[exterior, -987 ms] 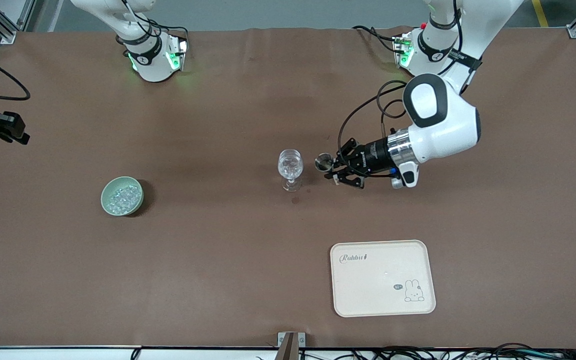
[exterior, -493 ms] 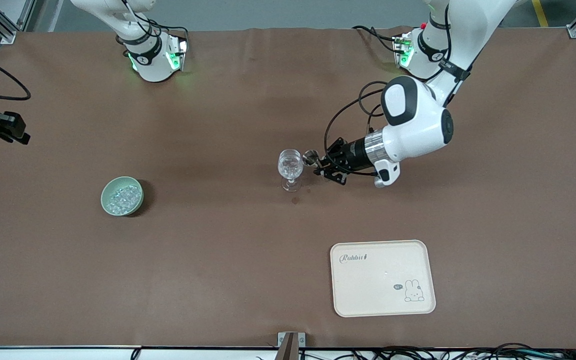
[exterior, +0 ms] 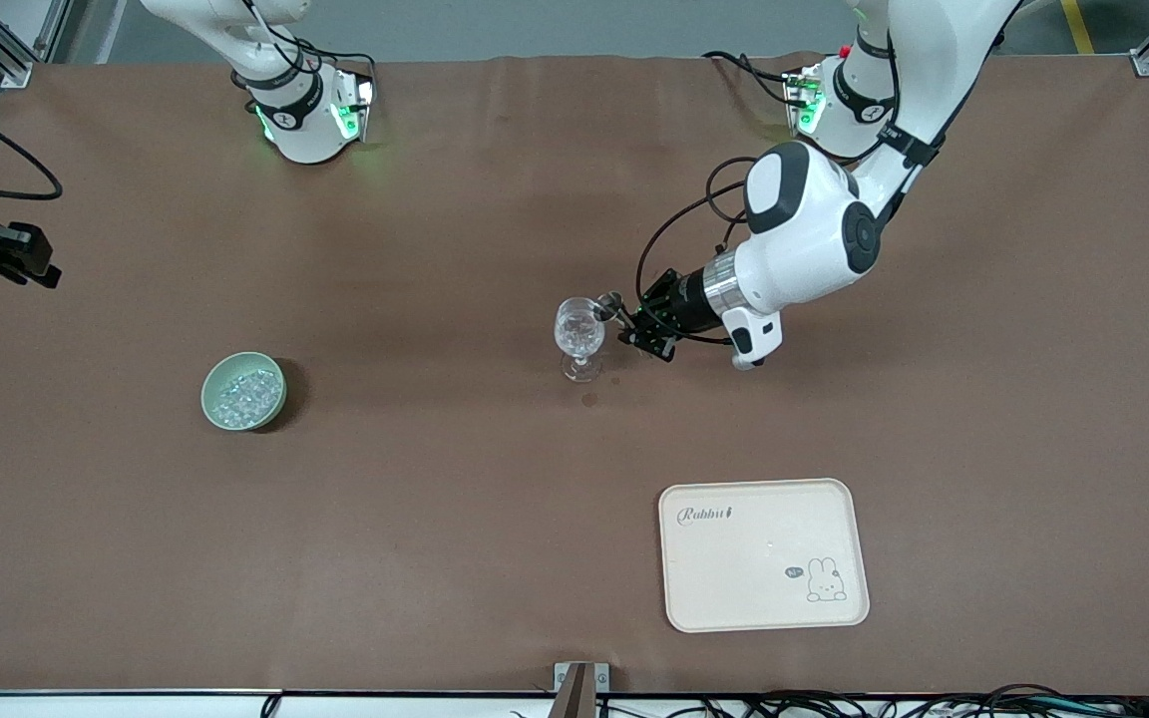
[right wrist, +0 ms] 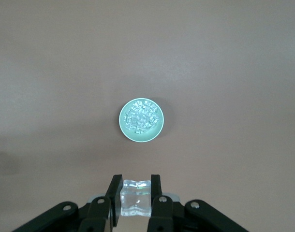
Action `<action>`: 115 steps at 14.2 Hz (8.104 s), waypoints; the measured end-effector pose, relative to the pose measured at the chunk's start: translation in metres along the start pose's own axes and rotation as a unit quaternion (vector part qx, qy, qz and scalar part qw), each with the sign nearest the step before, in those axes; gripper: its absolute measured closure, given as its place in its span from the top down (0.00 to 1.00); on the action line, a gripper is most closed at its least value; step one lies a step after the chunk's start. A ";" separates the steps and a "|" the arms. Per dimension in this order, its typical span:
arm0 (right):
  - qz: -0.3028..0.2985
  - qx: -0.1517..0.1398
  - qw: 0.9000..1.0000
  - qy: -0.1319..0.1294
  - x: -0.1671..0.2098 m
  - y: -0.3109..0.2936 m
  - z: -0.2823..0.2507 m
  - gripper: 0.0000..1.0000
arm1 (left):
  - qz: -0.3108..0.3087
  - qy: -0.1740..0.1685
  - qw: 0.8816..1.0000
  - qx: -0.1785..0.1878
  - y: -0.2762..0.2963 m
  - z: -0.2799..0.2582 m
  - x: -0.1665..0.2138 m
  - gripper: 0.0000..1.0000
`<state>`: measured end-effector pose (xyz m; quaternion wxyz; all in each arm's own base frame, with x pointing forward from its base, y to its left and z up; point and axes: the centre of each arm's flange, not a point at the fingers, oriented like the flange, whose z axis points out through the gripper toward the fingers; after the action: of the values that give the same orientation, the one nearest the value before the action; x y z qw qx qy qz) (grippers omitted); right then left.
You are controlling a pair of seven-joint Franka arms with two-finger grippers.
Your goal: Pour wine and add ice with both arms
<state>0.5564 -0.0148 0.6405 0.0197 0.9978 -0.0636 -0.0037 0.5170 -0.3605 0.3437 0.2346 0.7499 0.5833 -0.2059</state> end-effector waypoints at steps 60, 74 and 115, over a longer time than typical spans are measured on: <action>-0.015 -0.001 1.000 -0.002 -0.044 -0.353 0.084 0.28 | -0.234 -0.176 0.930 -0.222 0.083 -0.089 0.307 0.22; 0.045 0.012 0.999 0.010 -0.106 -0.531 0.191 0.28 | -0.210 -0.273 0.884 -0.315 0.037 0.007 0.408 0.22; 0.105 0.019 0.993 0.040 0.018 -0.216 -0.010 1.00 | 0.598 0.248 0.753 0.120 0.078 -0.462 0.122 1.00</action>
<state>0.6022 0.1978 0.6421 0.0030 0.9851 -0.1675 0.0392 0.6373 -0.0084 0.6535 0.0651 0.9925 0.0240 0.1009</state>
